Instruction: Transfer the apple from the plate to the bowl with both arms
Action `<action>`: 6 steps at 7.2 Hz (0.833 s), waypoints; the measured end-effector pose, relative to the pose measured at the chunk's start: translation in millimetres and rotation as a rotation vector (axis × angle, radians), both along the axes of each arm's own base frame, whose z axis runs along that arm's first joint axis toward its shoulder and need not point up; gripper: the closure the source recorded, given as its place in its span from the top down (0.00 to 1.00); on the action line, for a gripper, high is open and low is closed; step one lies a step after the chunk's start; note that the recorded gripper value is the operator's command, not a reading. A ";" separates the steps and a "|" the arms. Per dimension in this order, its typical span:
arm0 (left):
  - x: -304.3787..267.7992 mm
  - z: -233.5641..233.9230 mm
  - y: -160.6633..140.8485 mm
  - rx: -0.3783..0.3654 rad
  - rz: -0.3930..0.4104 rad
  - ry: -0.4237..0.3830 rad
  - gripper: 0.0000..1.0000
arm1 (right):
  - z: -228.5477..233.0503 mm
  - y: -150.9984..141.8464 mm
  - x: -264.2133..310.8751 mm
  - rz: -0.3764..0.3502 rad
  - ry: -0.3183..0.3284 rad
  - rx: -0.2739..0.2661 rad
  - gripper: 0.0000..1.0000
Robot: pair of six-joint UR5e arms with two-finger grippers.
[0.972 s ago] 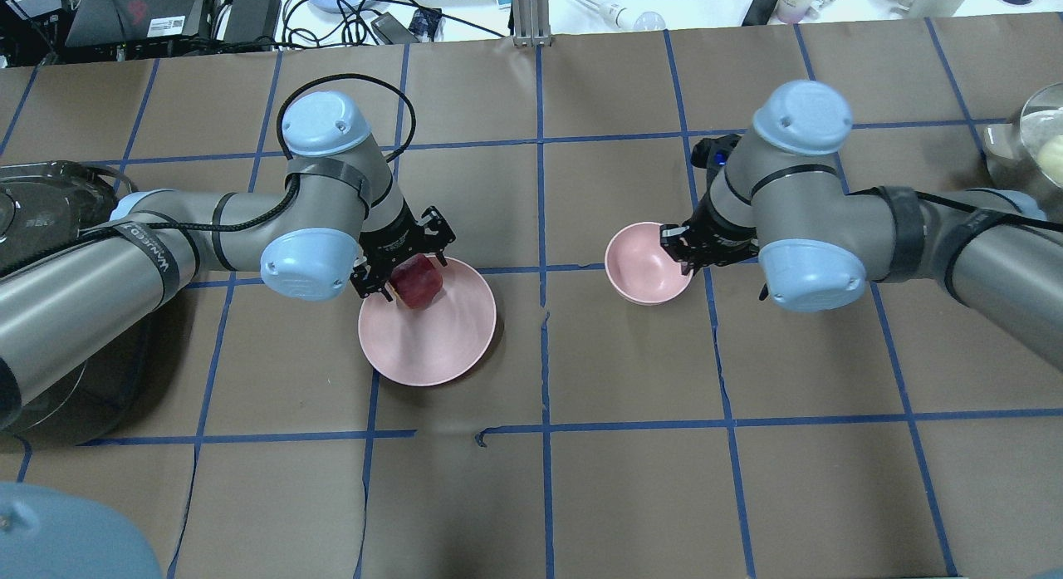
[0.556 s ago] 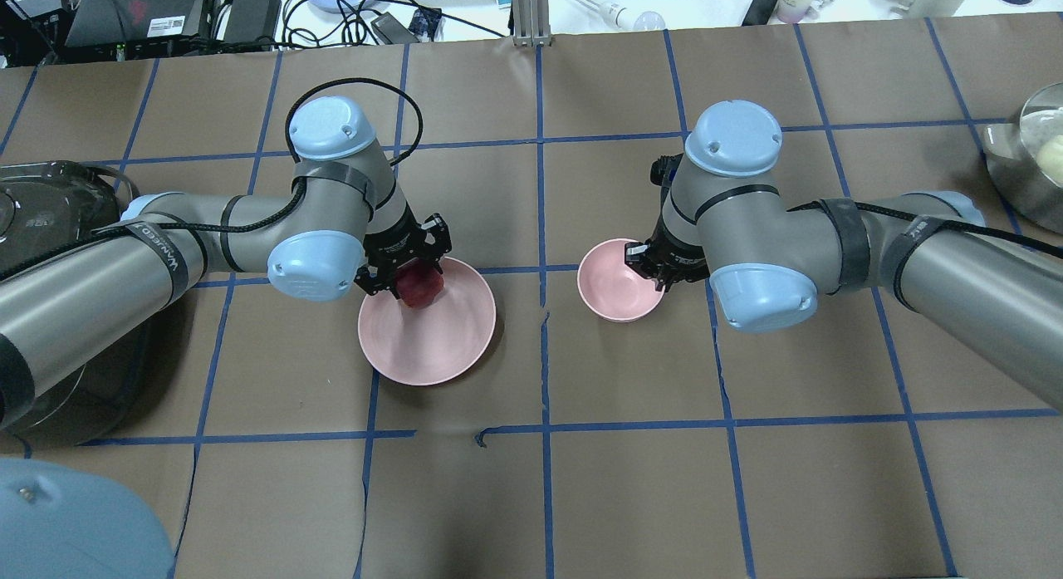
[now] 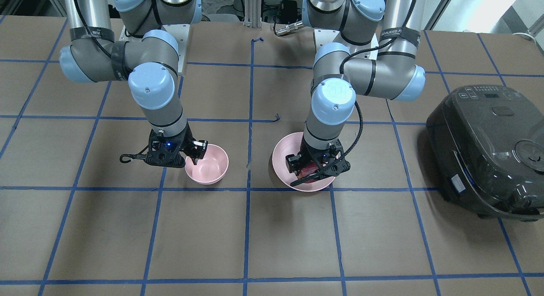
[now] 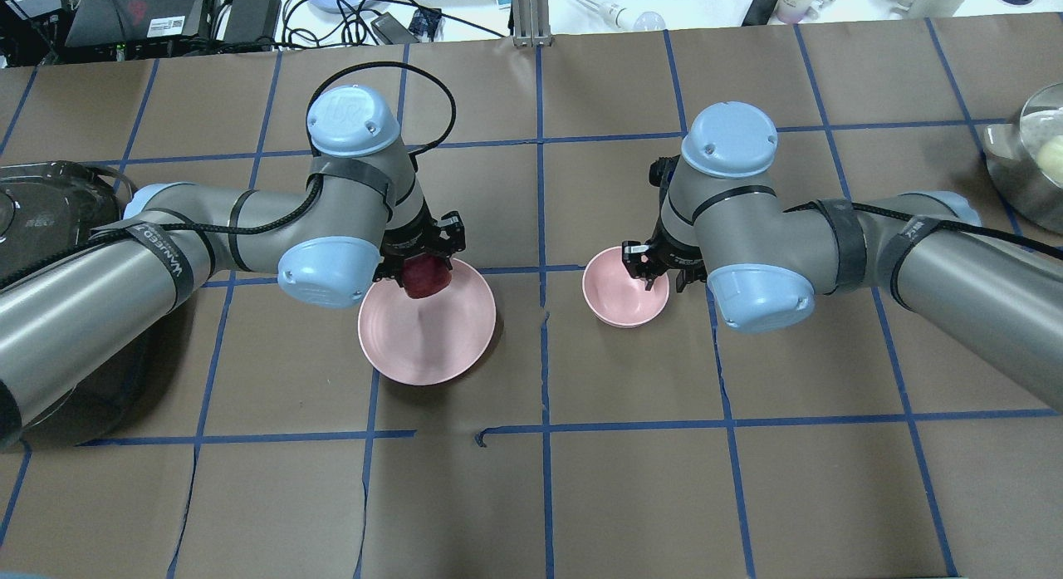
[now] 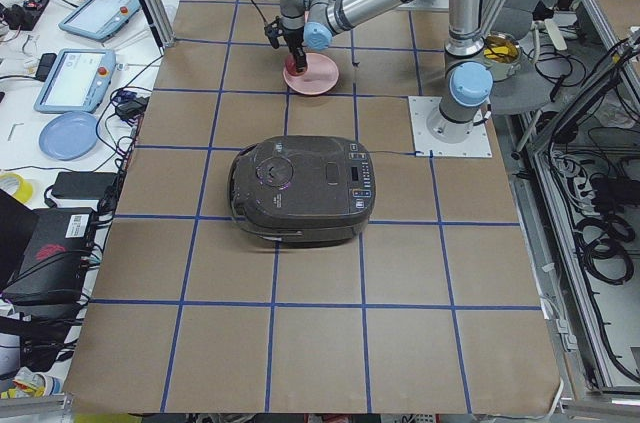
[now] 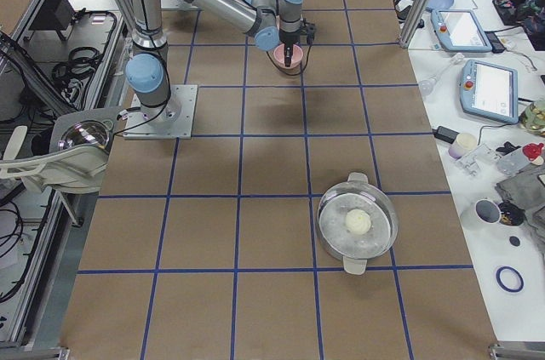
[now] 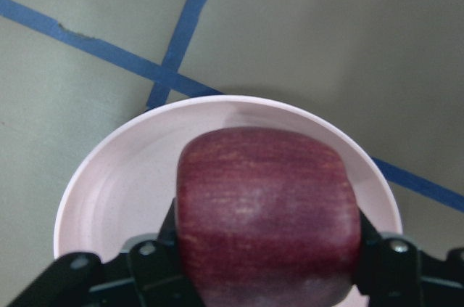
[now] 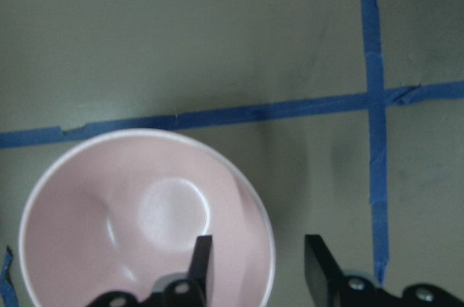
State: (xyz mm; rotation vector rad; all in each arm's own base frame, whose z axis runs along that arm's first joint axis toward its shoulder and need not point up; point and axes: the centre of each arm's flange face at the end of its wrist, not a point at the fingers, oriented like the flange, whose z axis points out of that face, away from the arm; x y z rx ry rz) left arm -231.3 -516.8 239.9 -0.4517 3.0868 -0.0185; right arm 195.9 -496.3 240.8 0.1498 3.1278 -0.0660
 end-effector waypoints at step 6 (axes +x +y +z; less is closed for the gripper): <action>-116.8 48.7 9.1 -0.082 -0.238 0.144 0.00 | 281.0 1.6 -4.0 0.000 0.050 0.002 1.00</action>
